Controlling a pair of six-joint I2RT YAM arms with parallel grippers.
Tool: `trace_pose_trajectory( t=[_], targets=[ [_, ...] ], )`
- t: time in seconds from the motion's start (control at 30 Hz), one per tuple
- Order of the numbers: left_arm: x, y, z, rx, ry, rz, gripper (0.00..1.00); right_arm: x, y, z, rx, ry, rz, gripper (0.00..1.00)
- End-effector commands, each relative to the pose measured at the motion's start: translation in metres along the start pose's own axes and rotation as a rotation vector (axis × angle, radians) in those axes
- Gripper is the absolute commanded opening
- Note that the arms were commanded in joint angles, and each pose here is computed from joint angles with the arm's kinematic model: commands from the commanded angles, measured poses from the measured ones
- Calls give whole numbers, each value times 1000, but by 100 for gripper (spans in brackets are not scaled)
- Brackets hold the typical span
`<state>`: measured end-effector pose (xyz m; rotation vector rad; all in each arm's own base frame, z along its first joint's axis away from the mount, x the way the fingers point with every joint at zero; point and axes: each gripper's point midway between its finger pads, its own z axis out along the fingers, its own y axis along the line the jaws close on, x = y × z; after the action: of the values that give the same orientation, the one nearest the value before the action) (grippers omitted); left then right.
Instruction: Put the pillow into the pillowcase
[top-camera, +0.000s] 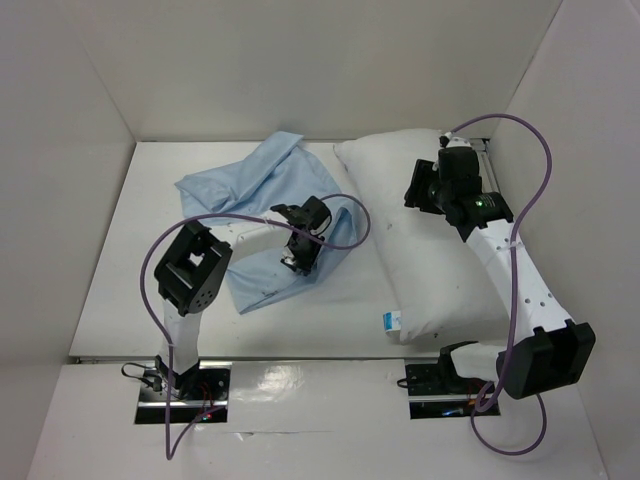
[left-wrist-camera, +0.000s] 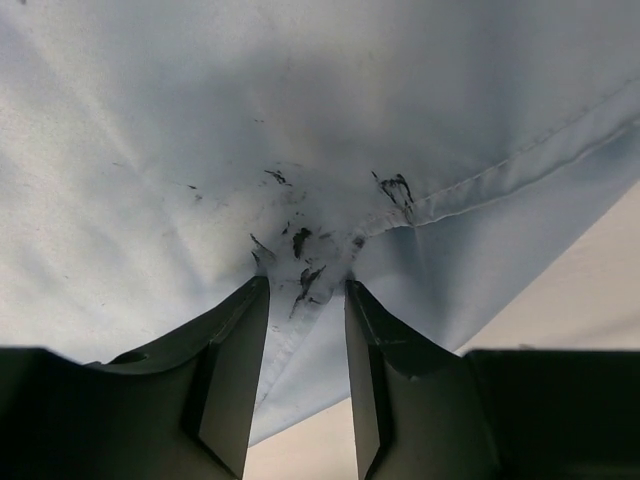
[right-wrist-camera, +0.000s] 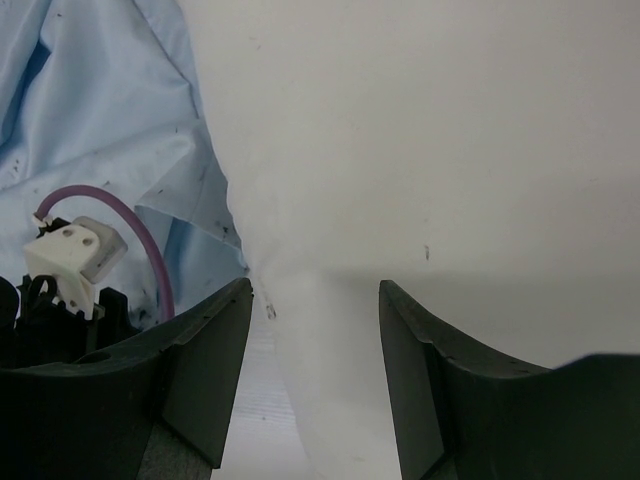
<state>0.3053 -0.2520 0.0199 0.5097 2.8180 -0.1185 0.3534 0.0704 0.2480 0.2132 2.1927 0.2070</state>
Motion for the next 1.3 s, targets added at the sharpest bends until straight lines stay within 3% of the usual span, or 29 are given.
trace_pose_trajectory(
  t=[0.0, 0.17, 0.2, 0.3, 0.37, 0.47, 0.57, 0.8, 1.03, 1.17, 1.27],
  targets=[
    [-2, -7, 1, 36, 15, 23, 49, -6, -2, -6, 0, -15, -8, 61],
    [-3, -8, -2, 40, 7, 23, 52, -4, -3, -3, 3, -6, -18, 61],
    [-6, -5, 1, 16, 3, 23, 46, -4, -1, -3, -5, -3, -18, 61],
    [-6, -2, 5, -2, 7, 23, 42, -4, -1, -3, -5, -3, -18, 61],
    [-7, -1, 7, 9, 12, 25, 35, -4, -1, -3, -5, -3, -18, 61],
    [-13, 5, 6, -9, -2, 16, 13, -8, -1, -4, 0, -15, -17, 61],
    [-22, 9, -12, -14, -26, 6, 0, -8, -1, -4, 0, -15, -17, 61],
    [-71, 2, -98, 60, -180, -11, 0, -4, -4, -4, 9, 10, -38, 64],
    [-119, -9, -168, 372, -299, -65, 0, -21, -1, 5, 43, 3, -74, 90],
    [-140, 18, -184, 447, -330, -177, 0, -10, -9, 52, 193, 72, -100, 99],
    [-147, 23, -187, 487, -342, -207, 0, -6, -7, 80, 256, 102, -44, 99]
  ],
)
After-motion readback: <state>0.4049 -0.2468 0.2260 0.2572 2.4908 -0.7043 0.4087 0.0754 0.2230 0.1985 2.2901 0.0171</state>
